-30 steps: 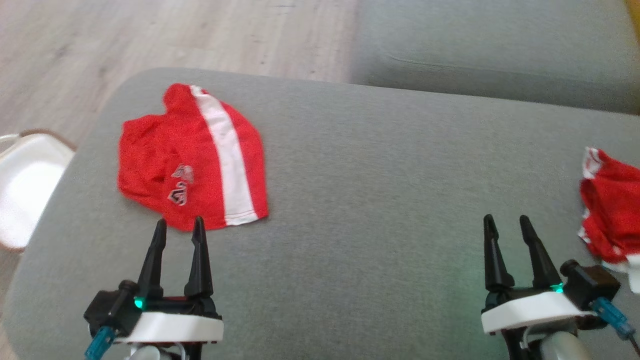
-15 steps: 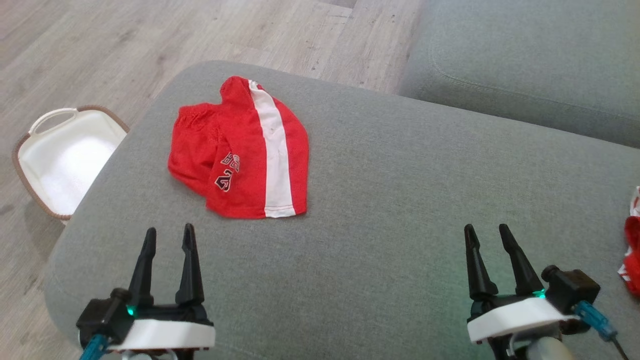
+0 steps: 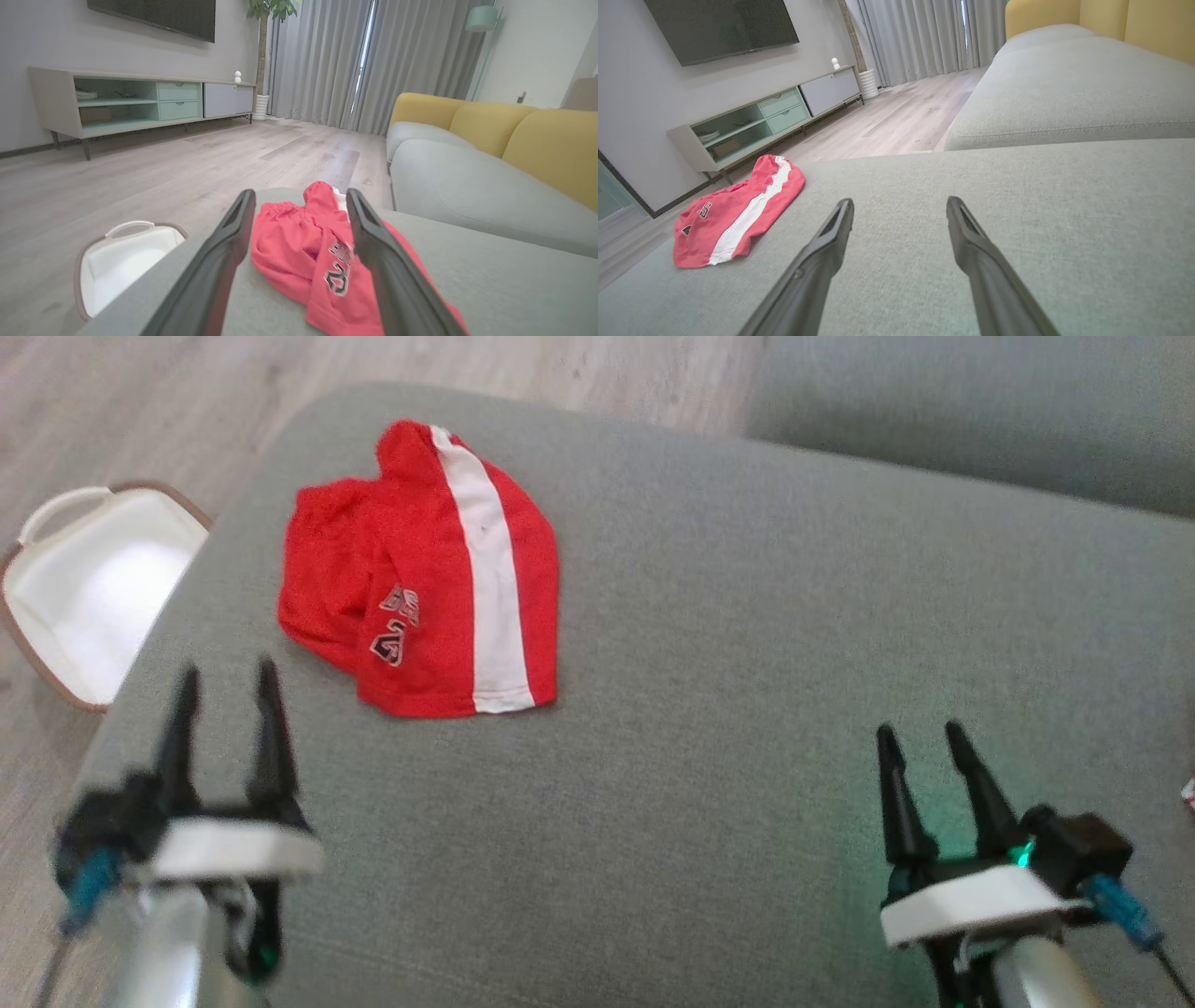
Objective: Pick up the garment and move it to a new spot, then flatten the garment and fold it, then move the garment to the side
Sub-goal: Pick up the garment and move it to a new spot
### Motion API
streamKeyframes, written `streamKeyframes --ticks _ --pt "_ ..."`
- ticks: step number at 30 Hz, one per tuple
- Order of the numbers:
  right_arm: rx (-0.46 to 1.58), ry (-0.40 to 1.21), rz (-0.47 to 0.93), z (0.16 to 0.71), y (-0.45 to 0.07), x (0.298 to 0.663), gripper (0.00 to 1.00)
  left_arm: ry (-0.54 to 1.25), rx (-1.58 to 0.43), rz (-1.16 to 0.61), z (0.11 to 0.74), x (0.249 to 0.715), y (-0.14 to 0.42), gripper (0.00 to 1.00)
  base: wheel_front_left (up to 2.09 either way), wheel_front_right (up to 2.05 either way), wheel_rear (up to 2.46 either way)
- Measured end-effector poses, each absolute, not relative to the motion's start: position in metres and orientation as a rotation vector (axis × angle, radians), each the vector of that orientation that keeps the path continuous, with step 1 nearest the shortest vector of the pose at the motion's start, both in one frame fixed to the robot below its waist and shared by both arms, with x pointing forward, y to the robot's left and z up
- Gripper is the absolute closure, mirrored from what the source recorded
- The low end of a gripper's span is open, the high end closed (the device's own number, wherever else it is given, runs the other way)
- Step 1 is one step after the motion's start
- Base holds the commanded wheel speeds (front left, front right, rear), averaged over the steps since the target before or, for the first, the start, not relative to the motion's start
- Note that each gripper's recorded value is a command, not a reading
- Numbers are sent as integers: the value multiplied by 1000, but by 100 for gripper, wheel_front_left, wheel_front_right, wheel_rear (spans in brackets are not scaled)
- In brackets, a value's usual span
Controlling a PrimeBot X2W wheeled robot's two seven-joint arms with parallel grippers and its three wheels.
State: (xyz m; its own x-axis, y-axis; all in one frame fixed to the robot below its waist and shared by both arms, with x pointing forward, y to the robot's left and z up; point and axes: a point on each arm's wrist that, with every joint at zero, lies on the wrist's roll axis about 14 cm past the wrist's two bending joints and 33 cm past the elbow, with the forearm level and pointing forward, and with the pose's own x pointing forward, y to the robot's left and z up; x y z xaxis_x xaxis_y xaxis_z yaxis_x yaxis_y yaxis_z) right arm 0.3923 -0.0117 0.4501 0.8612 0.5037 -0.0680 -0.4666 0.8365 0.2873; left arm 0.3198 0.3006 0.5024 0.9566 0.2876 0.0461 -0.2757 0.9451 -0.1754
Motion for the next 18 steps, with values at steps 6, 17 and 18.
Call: streamKeyframes --ticks 6,17,18 --pt "254 102 473 451 -22 424 0 26 -28 245 512 387 332 0 0 0 0" --pt "248 102 379 434 -53 454 0 648 -18 149 394 427 325 0 0 0 0" --pt "247 108 372 433 -55 454 0 692 -26 143 384 426 323 0 0 0 0"
